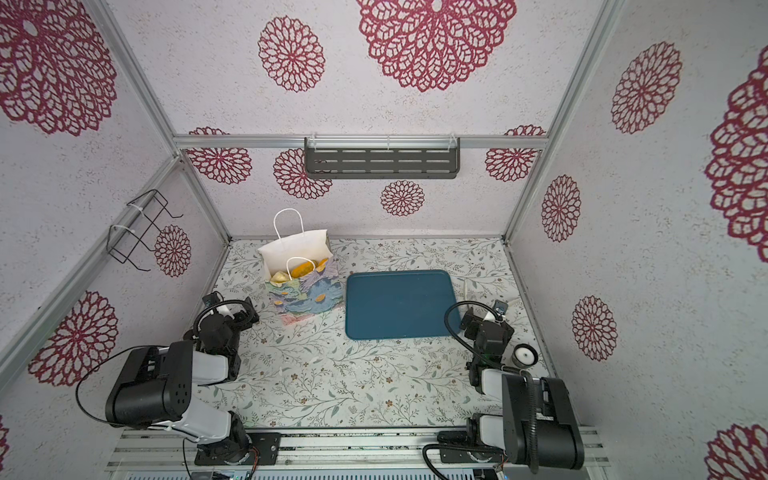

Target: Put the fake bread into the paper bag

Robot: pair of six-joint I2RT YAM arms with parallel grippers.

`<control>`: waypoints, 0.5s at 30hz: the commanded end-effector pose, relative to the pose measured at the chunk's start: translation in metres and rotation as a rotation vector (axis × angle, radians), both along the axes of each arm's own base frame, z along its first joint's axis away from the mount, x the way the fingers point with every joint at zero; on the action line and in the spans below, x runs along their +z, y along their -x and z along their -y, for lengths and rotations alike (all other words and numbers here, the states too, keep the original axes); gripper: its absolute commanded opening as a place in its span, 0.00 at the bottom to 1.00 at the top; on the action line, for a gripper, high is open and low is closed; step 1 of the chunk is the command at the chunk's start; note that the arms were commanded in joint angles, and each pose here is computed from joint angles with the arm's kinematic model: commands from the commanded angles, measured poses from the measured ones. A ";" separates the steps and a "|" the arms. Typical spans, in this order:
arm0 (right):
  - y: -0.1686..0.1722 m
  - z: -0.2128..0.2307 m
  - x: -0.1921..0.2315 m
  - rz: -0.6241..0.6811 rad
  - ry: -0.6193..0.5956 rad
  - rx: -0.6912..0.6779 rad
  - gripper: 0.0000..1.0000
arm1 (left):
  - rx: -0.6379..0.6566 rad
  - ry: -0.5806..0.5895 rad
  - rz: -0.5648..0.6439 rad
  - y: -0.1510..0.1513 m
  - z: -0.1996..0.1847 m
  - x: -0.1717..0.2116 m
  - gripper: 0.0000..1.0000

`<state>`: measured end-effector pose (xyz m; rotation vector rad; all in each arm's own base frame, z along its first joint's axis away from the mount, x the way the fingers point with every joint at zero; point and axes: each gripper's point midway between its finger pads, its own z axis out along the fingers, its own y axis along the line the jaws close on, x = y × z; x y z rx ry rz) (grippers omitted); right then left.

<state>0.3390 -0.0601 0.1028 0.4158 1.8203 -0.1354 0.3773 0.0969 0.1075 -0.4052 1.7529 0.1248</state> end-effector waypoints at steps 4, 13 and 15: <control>-0.012 0.004 0.030 0.128 0.060 -0.007 0.99 | -0.038 -0.027 0.044 -0.012 0.002 0.019 0.97; -0.007 -0.016 0.024 0.217 0.092 0.118 0.99 | -0.069 -0.027 0.025 -0.017 0.006 0.017 0.97; -0.013 -0.015 0.021 0.189 0.094 0.109 0.99 | -0.069 -0.027 0.025 -0.016 0.006 0.017 0.97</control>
